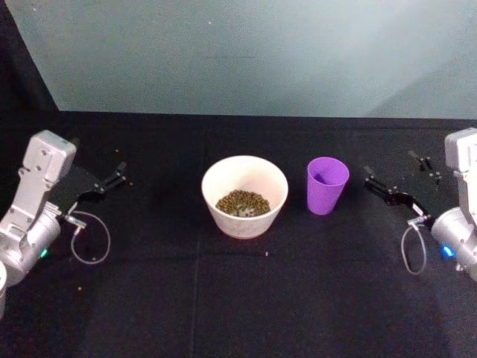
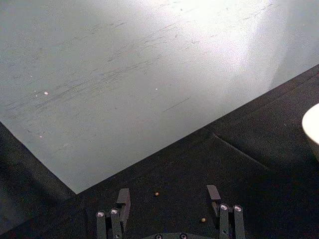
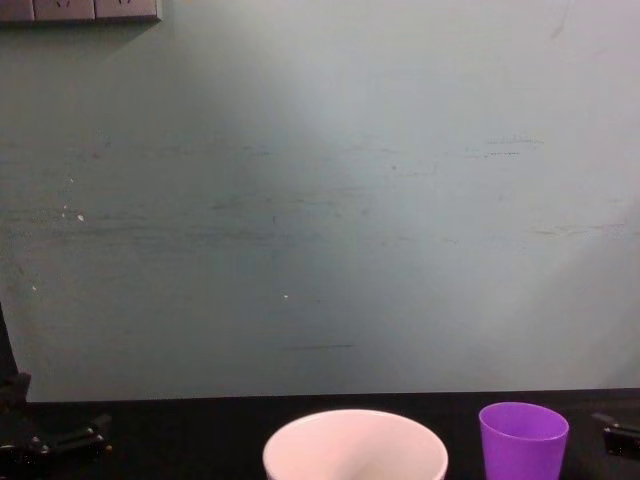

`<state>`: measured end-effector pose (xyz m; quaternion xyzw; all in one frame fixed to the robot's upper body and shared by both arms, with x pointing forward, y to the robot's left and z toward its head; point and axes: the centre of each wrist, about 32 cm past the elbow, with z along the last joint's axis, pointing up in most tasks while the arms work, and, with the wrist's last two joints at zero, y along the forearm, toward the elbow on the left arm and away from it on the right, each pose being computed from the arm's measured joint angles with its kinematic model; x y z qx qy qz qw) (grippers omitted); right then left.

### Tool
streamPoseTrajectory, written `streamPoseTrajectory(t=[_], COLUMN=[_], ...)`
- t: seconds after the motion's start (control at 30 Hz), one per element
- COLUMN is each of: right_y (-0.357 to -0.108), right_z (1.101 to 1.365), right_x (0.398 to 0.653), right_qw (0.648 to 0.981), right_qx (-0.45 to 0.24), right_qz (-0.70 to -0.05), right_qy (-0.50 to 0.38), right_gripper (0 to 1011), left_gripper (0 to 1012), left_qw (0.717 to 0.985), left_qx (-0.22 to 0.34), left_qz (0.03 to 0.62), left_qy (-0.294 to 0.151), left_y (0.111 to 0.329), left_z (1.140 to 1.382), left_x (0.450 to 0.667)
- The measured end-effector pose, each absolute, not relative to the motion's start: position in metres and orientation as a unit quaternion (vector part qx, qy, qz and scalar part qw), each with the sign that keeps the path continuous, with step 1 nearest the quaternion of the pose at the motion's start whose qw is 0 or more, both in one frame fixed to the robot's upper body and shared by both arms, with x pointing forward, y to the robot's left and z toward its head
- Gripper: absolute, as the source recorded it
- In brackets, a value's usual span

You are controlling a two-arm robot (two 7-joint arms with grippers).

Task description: Pick up the cup and pour the mung beans from the cup into the bowl.

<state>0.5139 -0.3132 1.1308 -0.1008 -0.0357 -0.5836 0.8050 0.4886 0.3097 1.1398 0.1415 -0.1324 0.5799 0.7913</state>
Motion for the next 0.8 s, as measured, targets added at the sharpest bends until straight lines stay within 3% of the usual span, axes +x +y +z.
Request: streamPoseTrajectory(t=[0.8], right_y=[-0.3136], right_z=[1.1305], right_x=[0.5138], right_qw=[0.805], right_qx=[-0.101], right_qz=[-0.583], right_qy=[-0.035], right_gripper=[1002], left_gripper=[1000], left_qw=[0.791], left_qx=[0.141], left_qz=[0.580], left_qy=[-0.132], left_y=[0.3097], left_z=[1.1398], left_x=[0.4886])
